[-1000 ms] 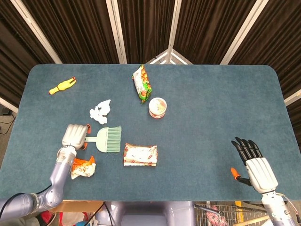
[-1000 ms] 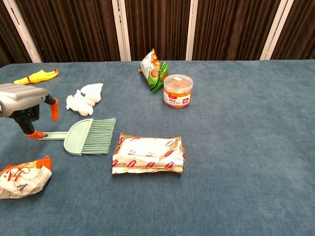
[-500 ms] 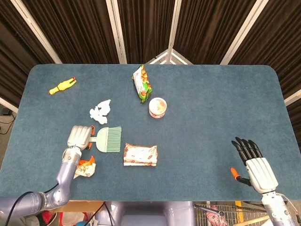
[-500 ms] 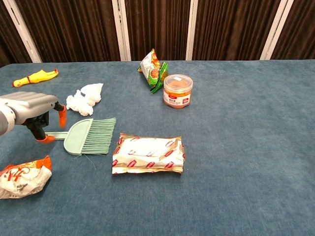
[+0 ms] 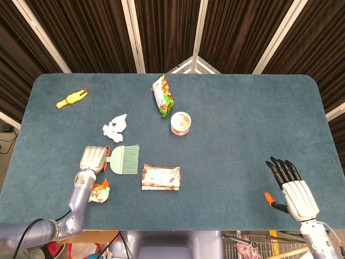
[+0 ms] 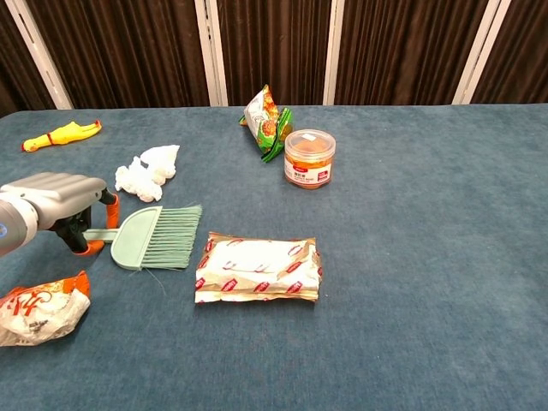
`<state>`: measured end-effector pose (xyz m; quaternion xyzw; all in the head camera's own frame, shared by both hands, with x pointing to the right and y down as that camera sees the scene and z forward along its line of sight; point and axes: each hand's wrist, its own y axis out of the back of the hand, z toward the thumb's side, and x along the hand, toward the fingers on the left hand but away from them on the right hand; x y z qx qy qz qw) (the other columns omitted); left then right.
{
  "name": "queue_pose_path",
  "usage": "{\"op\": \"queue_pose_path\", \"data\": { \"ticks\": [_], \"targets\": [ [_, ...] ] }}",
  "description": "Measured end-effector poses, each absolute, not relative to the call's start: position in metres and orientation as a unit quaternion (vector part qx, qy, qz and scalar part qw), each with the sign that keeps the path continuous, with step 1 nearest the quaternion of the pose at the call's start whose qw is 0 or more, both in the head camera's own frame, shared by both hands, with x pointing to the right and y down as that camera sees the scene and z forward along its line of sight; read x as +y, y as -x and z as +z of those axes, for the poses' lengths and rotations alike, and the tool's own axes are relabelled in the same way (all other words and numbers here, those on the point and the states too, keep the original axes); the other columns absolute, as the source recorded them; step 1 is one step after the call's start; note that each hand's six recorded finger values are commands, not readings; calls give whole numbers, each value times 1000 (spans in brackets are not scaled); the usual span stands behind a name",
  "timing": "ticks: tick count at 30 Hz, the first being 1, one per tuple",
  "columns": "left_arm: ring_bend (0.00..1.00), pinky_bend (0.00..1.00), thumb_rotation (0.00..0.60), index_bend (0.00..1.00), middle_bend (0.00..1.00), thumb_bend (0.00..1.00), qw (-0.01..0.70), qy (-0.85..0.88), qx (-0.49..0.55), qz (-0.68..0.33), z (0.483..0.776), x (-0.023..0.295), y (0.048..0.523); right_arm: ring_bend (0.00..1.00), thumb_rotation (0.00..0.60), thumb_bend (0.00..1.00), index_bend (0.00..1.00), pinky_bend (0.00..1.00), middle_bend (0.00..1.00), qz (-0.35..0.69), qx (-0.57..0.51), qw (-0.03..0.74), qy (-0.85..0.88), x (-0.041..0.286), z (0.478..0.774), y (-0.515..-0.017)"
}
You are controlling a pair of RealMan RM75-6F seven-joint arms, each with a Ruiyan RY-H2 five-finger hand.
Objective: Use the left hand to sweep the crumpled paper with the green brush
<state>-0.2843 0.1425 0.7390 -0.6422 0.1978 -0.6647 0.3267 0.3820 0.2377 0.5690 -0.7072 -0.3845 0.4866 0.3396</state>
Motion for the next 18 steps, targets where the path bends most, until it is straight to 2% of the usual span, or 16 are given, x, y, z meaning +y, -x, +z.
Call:
{"op": "queue_pose_path", "data": {
  "ticks": [4, 11, 18],
  "targets": [
    [1000, 1000, 600, 704, 1000, 700, 328, 642, 202, -663, 740, 144, 285, 0, 600, 344, 0, 0, 0, 487, -385, 340, 707, 238, 569, -382],
    [1000, 1000, 600, 734, 1000, 710, 342, 638, 220, -653, 727, 137, 290, 0, 600, 344, 0, 0, 0, 487, -386, 339, 707, 237, 569, -382],
    [1000, 1000, 600, 776, 1000, 750, 372, 632, 250, -632, 692, 112, 288, 0, 600, 344, 0, 0, 0, 486, -385, 340, 707, 238, 568, -381]
  ]
}}
